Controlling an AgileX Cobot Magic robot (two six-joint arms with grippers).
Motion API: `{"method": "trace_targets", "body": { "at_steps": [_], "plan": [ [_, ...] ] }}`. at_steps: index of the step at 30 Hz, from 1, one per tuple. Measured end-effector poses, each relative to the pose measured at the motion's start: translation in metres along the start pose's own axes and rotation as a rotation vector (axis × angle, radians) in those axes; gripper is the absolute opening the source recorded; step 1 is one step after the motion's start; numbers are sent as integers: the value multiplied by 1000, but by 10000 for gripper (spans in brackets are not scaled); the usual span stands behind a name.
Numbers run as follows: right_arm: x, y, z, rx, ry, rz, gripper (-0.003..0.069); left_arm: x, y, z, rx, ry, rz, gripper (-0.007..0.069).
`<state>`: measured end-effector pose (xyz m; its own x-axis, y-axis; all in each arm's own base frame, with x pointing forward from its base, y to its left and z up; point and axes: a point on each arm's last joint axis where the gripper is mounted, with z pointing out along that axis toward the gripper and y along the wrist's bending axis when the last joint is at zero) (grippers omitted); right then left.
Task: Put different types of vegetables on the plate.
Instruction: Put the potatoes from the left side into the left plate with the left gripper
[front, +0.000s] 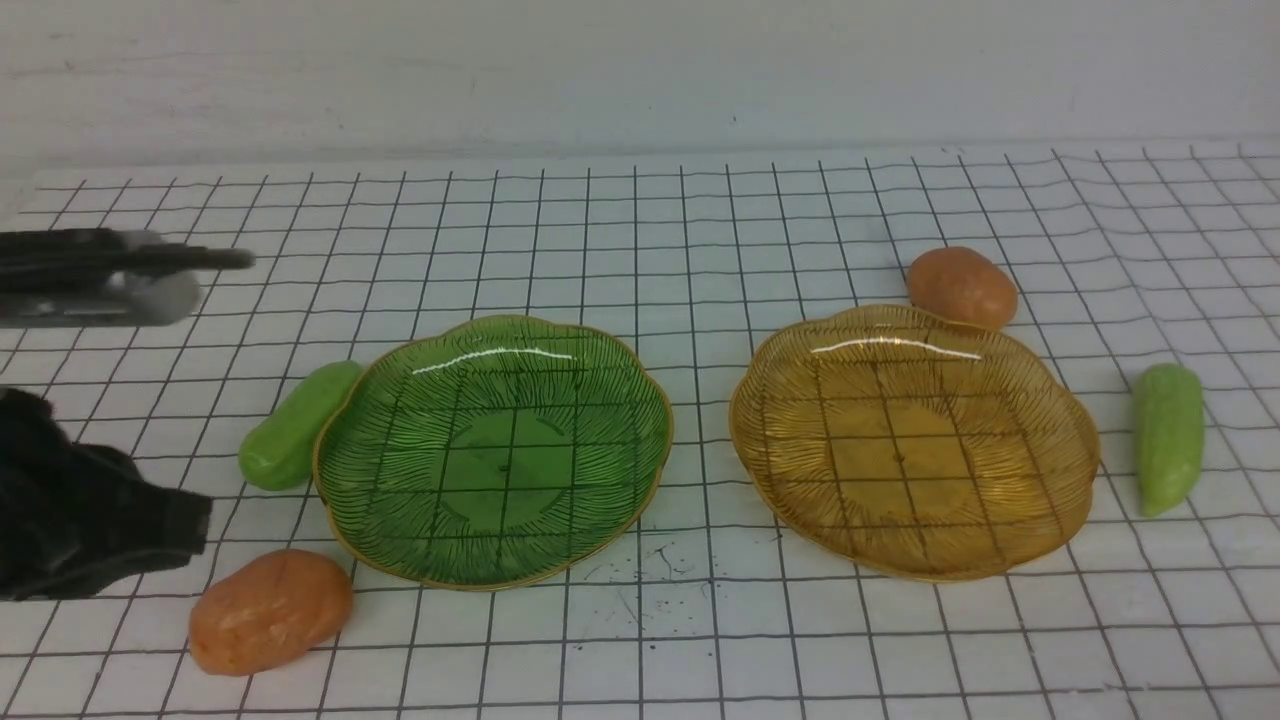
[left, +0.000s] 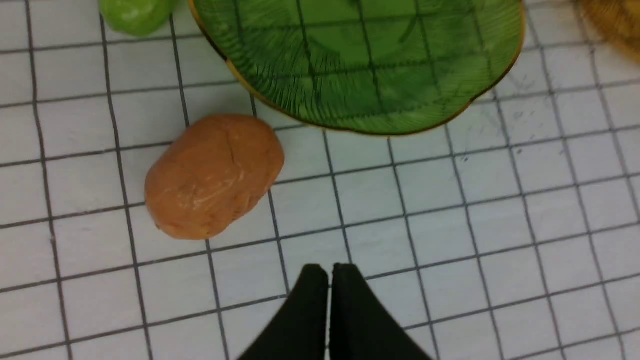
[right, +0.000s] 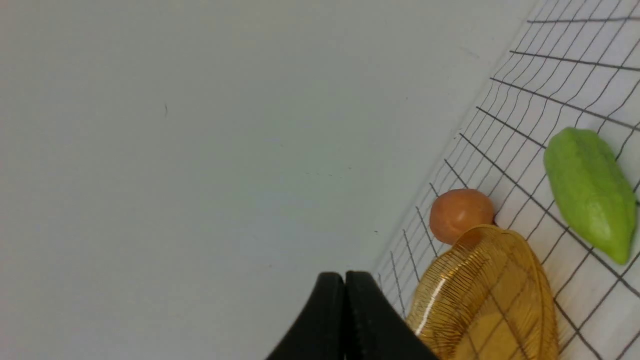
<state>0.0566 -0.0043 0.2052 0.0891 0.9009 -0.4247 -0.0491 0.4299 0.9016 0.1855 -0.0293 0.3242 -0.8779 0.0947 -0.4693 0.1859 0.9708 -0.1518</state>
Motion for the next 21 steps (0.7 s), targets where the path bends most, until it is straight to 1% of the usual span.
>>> {"method": "trace_targets", "body": {
  "at_steps": [4, 6, 8, 9, 11, 13, 14, 16, 19, 20, 21],
  "plan": [
    [-1, 0, 0, 0, -13, 4, -14, -27, 7, 32, 11, 125, 46, -8],
    [-1, 0, 0, 0, -13, 3, -14, -32, 10, 43, 14, 155, 71, -8],
    [0, 0, 0, 2, 5, -12, -14, -36, 14, 64, 29, 226, 145, -8],
    [1, 0, 0, 2, 13, -17, -14, -36, 14, 65, 31, 230, 158, -8],
    [9, 1, -1, 1, 111, -90, -14, -36, 17, 78, 46, 272, 217, -8],
    [13, 15, -3, -43, 212, -191, -14, -38, 19, 85, 51, 274, 274, 3],
    [13, 26, -5, -76, 250, -249, -14, -41, 20, 88, 45, 248, 300, 19],
    [10, 44, -4, -103, 318, -340, -14, -46, 21, 90, 31, 202, 330, 60],
    [7, 67, 4, -116, 420, -465, -14, -49, 21, 91, 20, 166, 364, 155],
    [8, 73, 10, -105, 480, -509, -14, -50, 22, 91, 21, 165, 376, 200],
    [8, 78, 15, -101, 534, -551, -14, -50, 22, 92, 20, 164, 395, 262]
  ]
}}
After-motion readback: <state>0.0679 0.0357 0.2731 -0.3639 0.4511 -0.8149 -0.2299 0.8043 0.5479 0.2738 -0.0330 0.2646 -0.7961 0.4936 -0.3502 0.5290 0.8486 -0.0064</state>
